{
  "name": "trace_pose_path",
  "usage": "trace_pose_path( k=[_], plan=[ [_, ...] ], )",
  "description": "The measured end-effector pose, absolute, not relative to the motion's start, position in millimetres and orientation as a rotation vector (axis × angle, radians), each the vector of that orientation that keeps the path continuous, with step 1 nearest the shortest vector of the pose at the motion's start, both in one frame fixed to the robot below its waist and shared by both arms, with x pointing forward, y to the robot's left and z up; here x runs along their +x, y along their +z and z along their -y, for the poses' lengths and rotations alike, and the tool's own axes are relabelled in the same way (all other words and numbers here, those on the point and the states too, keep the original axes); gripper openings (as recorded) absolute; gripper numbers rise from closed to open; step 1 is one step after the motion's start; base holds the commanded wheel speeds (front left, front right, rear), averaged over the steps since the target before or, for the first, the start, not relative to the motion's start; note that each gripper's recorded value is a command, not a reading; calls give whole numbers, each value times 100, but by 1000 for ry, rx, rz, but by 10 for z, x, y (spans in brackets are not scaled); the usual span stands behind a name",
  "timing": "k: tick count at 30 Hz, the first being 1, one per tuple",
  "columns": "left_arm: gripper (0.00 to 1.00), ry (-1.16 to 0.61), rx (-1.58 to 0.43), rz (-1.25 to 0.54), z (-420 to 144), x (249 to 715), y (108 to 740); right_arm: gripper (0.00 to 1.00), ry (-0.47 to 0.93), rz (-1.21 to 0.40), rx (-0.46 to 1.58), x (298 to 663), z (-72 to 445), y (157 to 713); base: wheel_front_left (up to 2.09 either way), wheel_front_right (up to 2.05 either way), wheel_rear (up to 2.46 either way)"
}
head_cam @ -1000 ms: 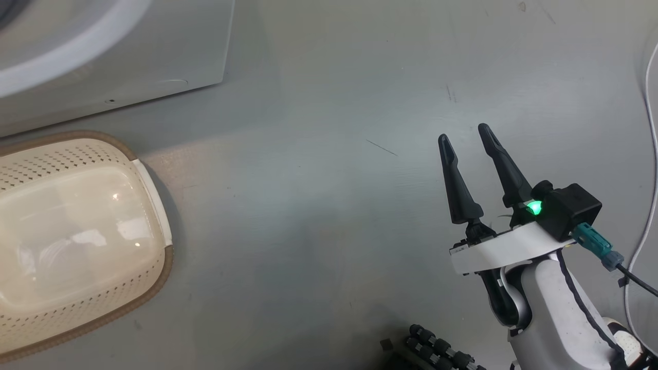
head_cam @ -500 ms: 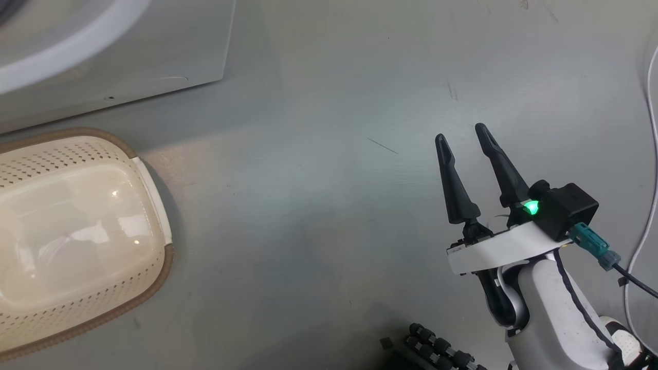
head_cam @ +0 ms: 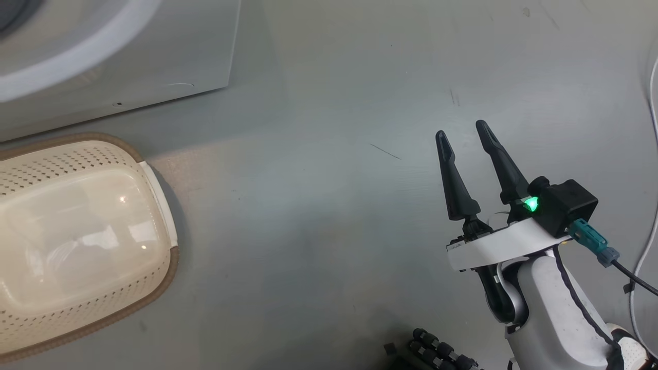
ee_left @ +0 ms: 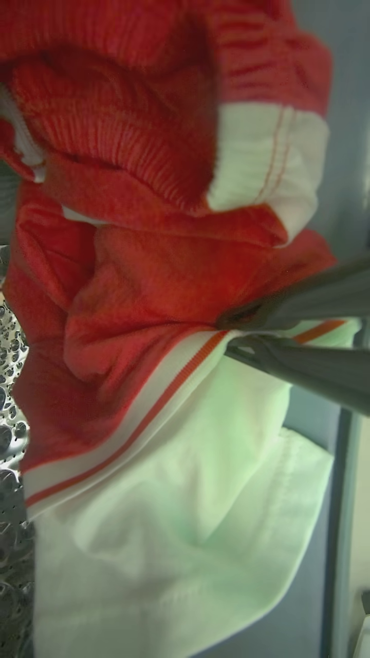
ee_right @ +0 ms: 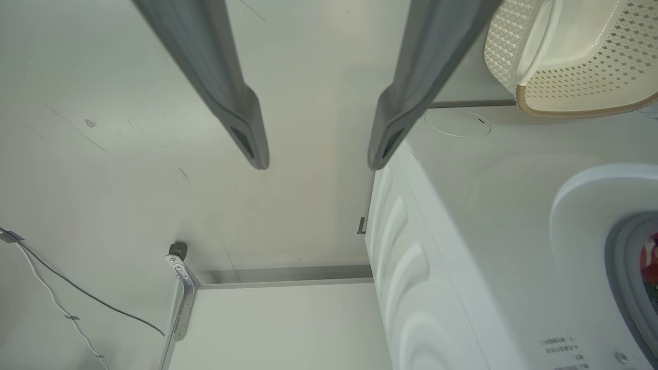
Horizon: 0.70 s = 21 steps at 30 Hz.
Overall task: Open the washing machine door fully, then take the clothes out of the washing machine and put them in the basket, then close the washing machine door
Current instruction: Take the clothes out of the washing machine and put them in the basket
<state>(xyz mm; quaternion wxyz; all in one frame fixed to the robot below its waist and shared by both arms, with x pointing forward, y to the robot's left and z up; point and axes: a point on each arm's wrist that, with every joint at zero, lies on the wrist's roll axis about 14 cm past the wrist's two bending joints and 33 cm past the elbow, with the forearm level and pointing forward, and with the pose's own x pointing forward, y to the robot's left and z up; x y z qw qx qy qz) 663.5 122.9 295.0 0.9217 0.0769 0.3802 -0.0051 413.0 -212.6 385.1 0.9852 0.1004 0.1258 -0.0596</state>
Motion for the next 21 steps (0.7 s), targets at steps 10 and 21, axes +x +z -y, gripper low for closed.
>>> trace_pose_path(
  k=[10,21],
  plan=[
    [0,-35,86,-647,-1072,6690,3278,100,-109,-223,195,4151,2111,3957,0,0,0],
    [0,-36,29,-519,-1070,6578,3568,100,-110,-174,164,4168,2146,4138,0,0,0]
  ],
)
